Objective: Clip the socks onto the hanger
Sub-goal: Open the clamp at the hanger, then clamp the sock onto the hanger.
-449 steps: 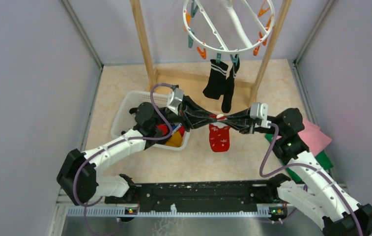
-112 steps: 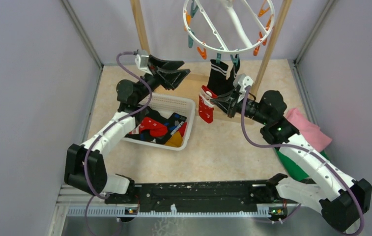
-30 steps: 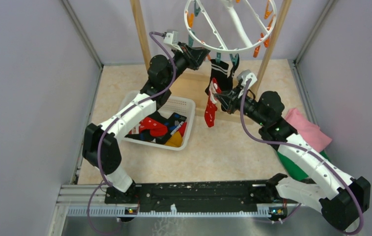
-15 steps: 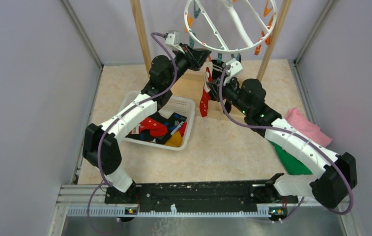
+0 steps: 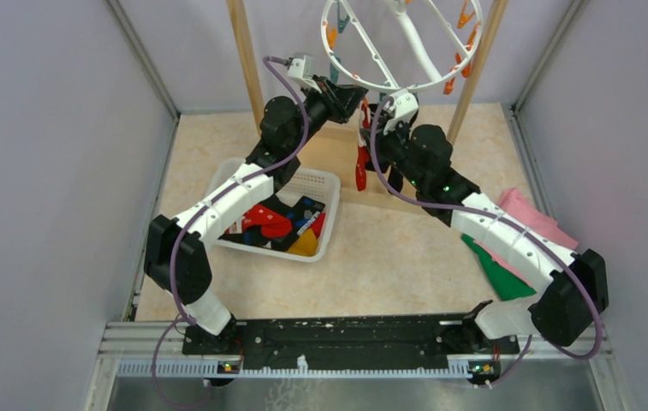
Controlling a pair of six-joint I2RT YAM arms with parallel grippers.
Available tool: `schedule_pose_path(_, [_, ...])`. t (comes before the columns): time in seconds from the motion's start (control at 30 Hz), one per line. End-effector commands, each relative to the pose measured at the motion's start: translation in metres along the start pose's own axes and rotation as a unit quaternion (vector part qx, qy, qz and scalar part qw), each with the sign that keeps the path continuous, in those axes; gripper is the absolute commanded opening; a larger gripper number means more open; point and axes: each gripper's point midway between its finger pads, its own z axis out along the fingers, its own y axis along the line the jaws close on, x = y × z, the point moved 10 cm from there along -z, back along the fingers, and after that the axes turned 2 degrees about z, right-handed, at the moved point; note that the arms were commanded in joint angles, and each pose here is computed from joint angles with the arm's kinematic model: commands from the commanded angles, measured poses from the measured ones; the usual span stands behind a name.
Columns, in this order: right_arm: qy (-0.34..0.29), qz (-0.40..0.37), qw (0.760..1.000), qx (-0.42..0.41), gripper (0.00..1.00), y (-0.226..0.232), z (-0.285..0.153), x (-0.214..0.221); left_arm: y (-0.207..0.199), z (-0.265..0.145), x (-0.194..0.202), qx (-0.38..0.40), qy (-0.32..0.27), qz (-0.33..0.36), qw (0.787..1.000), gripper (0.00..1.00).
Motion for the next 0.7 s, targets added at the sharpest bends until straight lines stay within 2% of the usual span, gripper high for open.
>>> schedule_pose_path(0.0, [-0.048, 0.012, 0.999, 0.003, 0.00, 0.004, 0.006, -0.029, -0.012, -0.001, -0.020, 0.010, -0.036, -0.001, 0.999, 0.09])
schedule_pose_path(0.67, [-0.096, -0.006, 0.995, -0.018, 0.00, 0.007, 0.008, -0.051, -0.007, -0.001, -0.013, 0.001, -0.026, 0.001, 1.000, 0.09])
